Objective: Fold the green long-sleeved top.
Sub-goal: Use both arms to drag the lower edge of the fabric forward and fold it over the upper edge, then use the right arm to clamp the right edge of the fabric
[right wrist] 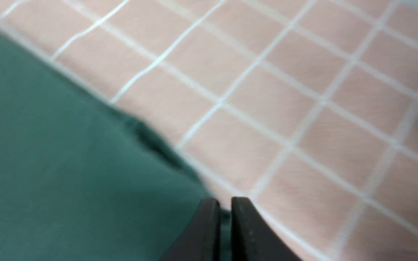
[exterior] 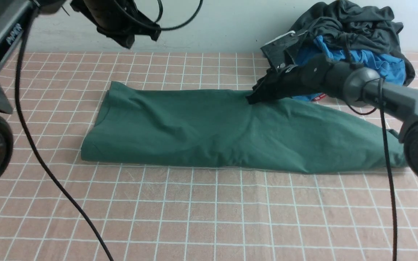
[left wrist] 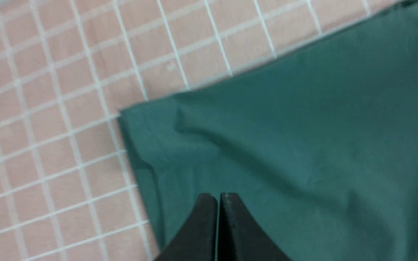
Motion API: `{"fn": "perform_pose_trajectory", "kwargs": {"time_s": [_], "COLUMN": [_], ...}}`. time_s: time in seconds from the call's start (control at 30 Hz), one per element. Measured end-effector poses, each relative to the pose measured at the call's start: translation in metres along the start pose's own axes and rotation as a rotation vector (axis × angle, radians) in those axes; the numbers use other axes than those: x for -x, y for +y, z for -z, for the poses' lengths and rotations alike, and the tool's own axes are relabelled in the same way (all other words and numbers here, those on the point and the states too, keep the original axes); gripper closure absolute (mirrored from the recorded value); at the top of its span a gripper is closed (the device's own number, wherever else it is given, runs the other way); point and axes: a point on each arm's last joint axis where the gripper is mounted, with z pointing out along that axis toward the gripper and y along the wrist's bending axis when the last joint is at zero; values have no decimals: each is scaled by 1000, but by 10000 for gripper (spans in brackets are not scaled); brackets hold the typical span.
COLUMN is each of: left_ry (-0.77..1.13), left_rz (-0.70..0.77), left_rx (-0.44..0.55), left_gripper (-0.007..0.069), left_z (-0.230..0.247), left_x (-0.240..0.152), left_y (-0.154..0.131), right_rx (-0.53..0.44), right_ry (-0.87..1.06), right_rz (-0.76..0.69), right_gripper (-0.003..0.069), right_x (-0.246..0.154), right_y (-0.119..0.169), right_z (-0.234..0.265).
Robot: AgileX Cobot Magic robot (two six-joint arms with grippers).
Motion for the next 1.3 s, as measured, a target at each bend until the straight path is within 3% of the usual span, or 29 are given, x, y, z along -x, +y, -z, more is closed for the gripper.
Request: {"fn": "perform_pose_trajectory", "kwargs": {"time_s": [0.2, 0.33, 0.5, 0.57, 0.8, 1.17, 1.27, 1.3], "left_ry": [8, 96, 27, -35, -90, -77, -51, -41], "left_rz": [1, 42, 101, 138, 169, 128, 118, 115], "left_rx": [25, 4, -1, -4, -9, 12, 8, 7], "left_gripper": [629, 629, 629, 629, 629, 629, 629, 629], "left_z": [72, 109, 122, 126, 127, 106, 94, 92], "left_x": [-35, -113, -188, -236, -314, -312, -308, -307], "left_y": [5, -4, -17, -26, -41, -41, -42, -42], "right_rx": [-32, -154, -211, -213, -273, -290, -241, -226], "right_ry": [193, 464, 572, 663, 848, 793, 771, 763], "right_rz": [-76, -251, -362, -422, -533, -611, -646, -638], "right_gripper": [434, 302, 218, 190, 178, 193, 290, 363], "right_x": [23, 17, -13, -44, -107, -128, -132, -131], "right_y": [-40, -66, -90, -97, -113, -122, -121, -120], "right_z": [72, 132, 141, 141, 153, 142, 134, 133]}}
